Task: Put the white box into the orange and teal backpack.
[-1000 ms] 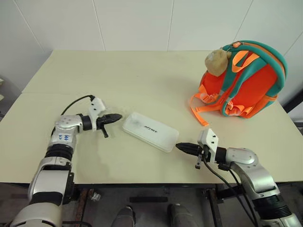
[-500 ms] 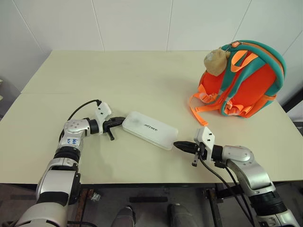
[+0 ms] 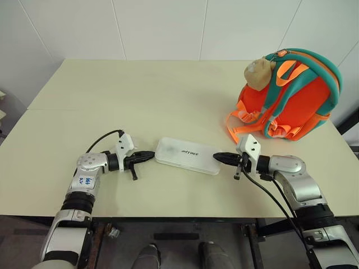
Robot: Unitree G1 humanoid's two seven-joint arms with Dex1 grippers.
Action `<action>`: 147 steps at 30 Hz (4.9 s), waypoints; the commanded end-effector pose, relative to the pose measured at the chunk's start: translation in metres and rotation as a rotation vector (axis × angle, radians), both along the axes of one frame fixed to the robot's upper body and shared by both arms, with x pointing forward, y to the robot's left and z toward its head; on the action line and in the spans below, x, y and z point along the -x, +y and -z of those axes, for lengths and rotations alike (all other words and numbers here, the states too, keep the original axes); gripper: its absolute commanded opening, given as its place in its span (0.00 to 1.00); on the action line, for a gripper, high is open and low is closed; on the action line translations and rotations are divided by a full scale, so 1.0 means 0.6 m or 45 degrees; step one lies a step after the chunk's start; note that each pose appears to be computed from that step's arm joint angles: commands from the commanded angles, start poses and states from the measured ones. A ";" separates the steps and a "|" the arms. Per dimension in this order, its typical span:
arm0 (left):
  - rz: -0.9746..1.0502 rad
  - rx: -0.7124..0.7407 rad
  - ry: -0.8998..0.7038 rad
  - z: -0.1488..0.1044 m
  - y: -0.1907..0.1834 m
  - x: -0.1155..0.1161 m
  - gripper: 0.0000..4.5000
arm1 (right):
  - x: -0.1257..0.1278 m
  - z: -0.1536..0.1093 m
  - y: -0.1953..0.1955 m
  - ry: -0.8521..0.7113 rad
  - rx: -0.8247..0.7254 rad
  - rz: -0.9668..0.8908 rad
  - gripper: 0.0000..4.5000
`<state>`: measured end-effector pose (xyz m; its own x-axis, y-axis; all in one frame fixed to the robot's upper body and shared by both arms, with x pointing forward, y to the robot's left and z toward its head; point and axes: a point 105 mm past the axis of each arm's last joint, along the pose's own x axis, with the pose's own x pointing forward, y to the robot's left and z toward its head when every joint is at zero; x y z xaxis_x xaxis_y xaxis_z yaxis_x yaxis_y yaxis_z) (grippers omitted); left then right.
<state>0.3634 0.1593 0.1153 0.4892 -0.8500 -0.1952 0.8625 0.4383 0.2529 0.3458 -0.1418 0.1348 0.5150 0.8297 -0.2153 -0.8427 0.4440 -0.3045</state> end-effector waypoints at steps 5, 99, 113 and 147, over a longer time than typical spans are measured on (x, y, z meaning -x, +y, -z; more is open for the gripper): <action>-0.043 -0.011 -0.060 -0.023 0.012 0.003 0.00 | 0.011 -0.037 -0.038 -0.050 -0.041 0.051 0.01; -0.069 0.551 1.529 -0.011 -0.068 0.017 0.99 | -0.011 -0.009 -0.014 0.404 0.066 -0.134 1.00; 0.059 0.560 1.605 -0.014 -0.095 0.013 0.99 | 0.014 0.013 -0.026 0.358 0.126 -0.168 1.00; 0.257 0.668 1.555 -0.040 -0.099 0.044 0.31 | 0.069 0.035 -0.082 0.361 0.128 -0.029 1.00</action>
